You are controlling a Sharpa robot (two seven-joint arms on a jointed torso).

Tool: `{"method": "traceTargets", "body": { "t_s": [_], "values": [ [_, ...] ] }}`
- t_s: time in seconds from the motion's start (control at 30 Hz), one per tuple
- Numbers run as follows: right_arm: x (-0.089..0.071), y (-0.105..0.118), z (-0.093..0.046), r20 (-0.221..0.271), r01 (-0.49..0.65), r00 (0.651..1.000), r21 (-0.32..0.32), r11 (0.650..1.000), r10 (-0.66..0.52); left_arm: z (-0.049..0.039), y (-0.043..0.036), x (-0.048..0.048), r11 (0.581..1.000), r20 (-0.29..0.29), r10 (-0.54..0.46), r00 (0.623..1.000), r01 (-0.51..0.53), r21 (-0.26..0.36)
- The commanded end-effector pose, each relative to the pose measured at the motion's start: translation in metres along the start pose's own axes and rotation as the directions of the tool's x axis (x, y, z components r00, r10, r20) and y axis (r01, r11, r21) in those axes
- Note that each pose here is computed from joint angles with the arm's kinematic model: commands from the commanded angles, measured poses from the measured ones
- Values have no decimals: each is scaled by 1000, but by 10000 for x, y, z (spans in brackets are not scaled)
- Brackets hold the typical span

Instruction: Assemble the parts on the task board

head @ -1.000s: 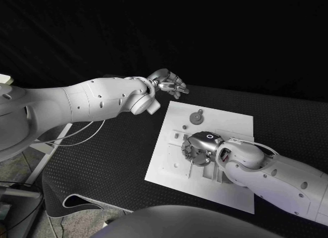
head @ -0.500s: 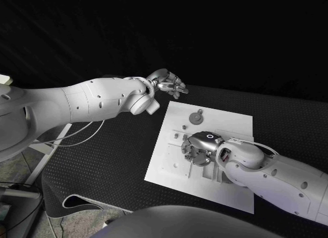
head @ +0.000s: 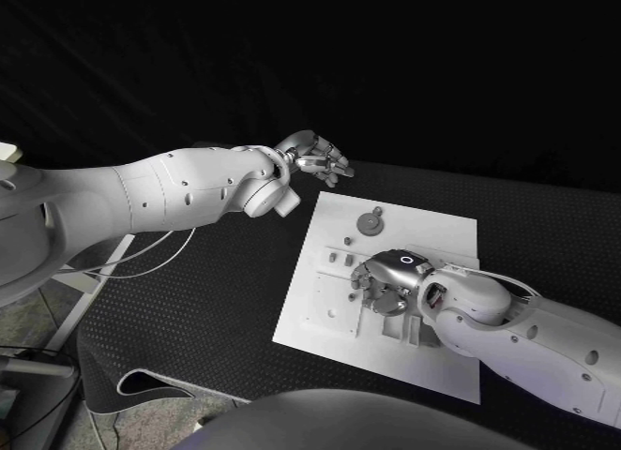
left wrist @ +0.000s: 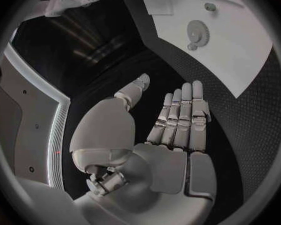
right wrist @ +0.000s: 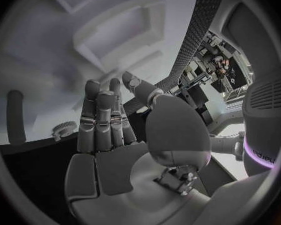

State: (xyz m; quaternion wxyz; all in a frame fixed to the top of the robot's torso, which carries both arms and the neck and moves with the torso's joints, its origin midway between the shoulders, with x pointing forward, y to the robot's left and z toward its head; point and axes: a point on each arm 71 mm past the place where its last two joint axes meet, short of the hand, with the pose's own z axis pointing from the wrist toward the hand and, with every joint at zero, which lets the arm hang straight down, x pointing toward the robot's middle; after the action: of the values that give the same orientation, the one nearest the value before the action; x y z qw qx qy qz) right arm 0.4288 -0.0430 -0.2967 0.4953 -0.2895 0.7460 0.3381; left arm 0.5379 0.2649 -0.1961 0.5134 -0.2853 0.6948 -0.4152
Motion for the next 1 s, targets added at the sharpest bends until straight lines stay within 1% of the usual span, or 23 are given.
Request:
{"method": "traceTargets", "body": {
  "t_s": [0.03, 0.17, 0.4, 0.53, 0.63, 0.7, 0.73, 0.83, 0.87, 0.9, 0.93, 1.0],
  "values": [
    [-30, -45, -44, 14, 32, 999, 38, 999, -33, 0, -12, -6, 1000, 0, 4, 1000, -4, 11],
    [-158, -57, -91, 63, 17, 998, 33, 999, -19, 1, -10, -11, 1000, 1, 4, 1000, -4, 11],
    [-416, -66, -159, 113, -56, 992, 29, 998, 53, 13, -2, -20, 1000, 5, 6, 1000, -6, 11],
    [-625, -152, -251, 159, -91, 984, 37, 995, 84, 21, 8, -34, 1000, 5, 7, 1000, -7, 10],
    [-769, -262, -362, 192, -119, 975, 44, 992, 108, 29, 11, -42, 1000, 8, 8, 1000, -8, 13],
    [-865, -357, -461, 211, -122, 972, 56, 991, 107, 32, 14, -46, 1000, 8, 8, 1000, -8, 13],
    [-895, -400, -505, 211, -117, 972, 66, 991, 101, 32, 14, -47, 1000, 8, 8, 1000, -8, 13],
    [-960, -531, -634, 190, -103, 978, 112, 988, 81, 31, 19, -54, 1000, 10, 9, 1000, -9, 13],
    [-953, -543, -657, 167, -97, 983, 126, 987, 76, 30, 20, -56, 1000, 10, 8, 1000, -8, 12],
    [-933, -557, -693, 134, -79, 989, 147, 986, 59, 30, 22, -59, 1000, 11, 8, 1000, -8, 12],
    [-935, -569, -727, 127, -56, 991, 157, 986, 36, 28, 27, -66, 1000, 12, 9, 1000, -9, 11],
    [-922, -571, -752, 104, -29, 994, 170, 985, 11, 28, 29, -70, 1000, 13, 9, 1000, -9, 11]
  ]
}}
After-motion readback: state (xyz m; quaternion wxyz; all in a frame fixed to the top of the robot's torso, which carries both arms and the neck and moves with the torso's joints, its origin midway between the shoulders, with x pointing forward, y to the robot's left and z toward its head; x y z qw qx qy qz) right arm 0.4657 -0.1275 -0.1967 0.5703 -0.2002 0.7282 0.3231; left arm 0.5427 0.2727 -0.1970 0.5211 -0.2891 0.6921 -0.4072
